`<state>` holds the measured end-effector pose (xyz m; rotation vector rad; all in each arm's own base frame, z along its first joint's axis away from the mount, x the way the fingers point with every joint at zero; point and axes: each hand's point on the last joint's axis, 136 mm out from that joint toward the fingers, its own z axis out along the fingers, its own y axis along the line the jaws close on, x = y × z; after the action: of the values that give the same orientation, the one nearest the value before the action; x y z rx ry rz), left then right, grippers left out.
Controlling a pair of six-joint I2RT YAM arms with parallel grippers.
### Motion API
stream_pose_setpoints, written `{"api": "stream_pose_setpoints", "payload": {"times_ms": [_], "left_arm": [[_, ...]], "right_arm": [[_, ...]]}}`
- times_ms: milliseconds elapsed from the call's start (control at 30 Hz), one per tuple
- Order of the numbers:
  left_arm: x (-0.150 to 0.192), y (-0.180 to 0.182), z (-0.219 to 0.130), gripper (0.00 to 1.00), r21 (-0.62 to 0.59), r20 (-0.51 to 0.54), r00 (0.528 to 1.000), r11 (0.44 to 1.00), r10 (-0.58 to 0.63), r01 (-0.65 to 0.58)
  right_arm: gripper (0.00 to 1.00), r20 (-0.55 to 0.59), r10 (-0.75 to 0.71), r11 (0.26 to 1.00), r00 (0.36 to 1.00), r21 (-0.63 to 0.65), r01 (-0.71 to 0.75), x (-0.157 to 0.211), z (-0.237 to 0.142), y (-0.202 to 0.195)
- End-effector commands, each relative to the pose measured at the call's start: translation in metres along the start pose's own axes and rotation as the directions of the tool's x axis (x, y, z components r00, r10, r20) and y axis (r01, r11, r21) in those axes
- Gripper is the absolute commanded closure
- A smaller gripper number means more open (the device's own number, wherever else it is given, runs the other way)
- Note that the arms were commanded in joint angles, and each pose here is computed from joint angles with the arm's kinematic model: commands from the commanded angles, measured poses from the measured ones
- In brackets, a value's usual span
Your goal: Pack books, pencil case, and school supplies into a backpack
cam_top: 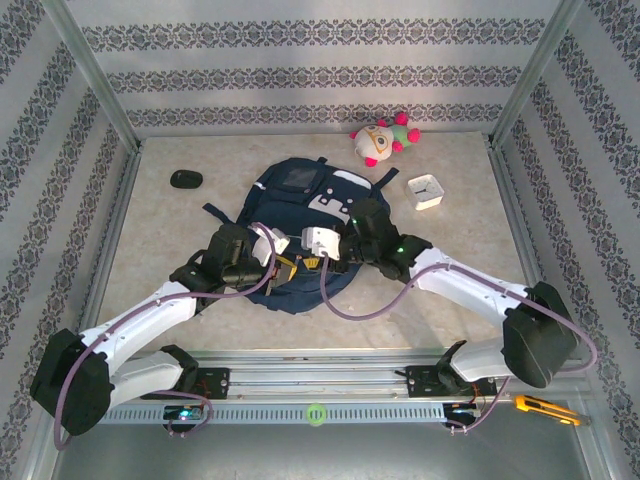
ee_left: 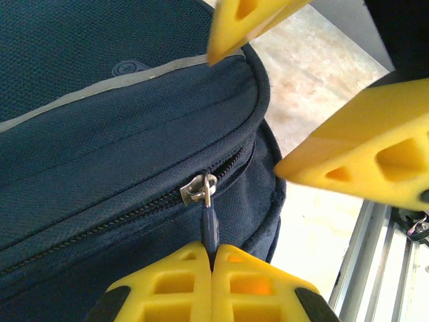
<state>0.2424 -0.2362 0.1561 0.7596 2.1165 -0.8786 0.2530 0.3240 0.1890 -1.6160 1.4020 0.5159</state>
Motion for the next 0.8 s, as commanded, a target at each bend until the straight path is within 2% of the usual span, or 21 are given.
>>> {"api": "stream_pose_setpoints", "payload": {"times_ms": [0, 200, 367, 467, 600, 667, 767], "left_arm": [[-0.034, -0.008, -0.005, 1.00, 0.024, 0.103, 0.992, 0.997, 0.072, -0.075], [-0.031, 0.001, -0.002, 1.00, -0.014, 0.088, 0.994, 0.998, 0.056, -0.055], [-0.024, 0.004, 0.001, 1.00, -0.025, 0.076, 0.996, 0.999, 0.046, -0.044], [-0.022, 0.005, 0.002, 1.00, -0.025, 0.069, 0.997, 0.999, 0.041, -0.039], [-0.023, 0.007, 0.002, 1.00, -0.036, 0.074, 0.996, 0.999, 0.041, -0.039], [-0.021, 0.011, 0.003, 0.97, -0.053, 0.072, 0.997, 0.998, 0.038, -0.034], [-0.020, 0.017, 0.006, 0.89, -0.076, 0.072, 0.997, 0.997, 0.034, -0.028]], "right_arm": [[0.56, -0.018, -0.114, 0.993, 0.993, -0.038, 0.114, 0.003, 0.005, -0.004], [0.56, -0.125, -0.156, 0.987, 0.980, -0.051, 0.151, 0.024, 0.008, -0.008], [0.55, -0.159, -0.175, 0.983, 0.972, -0.089, 0.163, 0.029, 0.005, -0.004], [0.63, -0.201, -0.189, 0.981, 0.961, -0.079, 0.177, 0.038, 0.007, -0.009], [0.88, -0.183, -0.218, 0.976, 0.959, -0.066, 0.209, 0.032, 0.007, -0.012], [0.98, -0.153, -0.230, 0.973, 0.961, -0.058, 0.224, 0.025, 0.005, -0.013], [1.00, -0.104, -0.241, 0.970, 0.965, -0.056, 0.237, 0.012, 0.001, -0.012]]}}
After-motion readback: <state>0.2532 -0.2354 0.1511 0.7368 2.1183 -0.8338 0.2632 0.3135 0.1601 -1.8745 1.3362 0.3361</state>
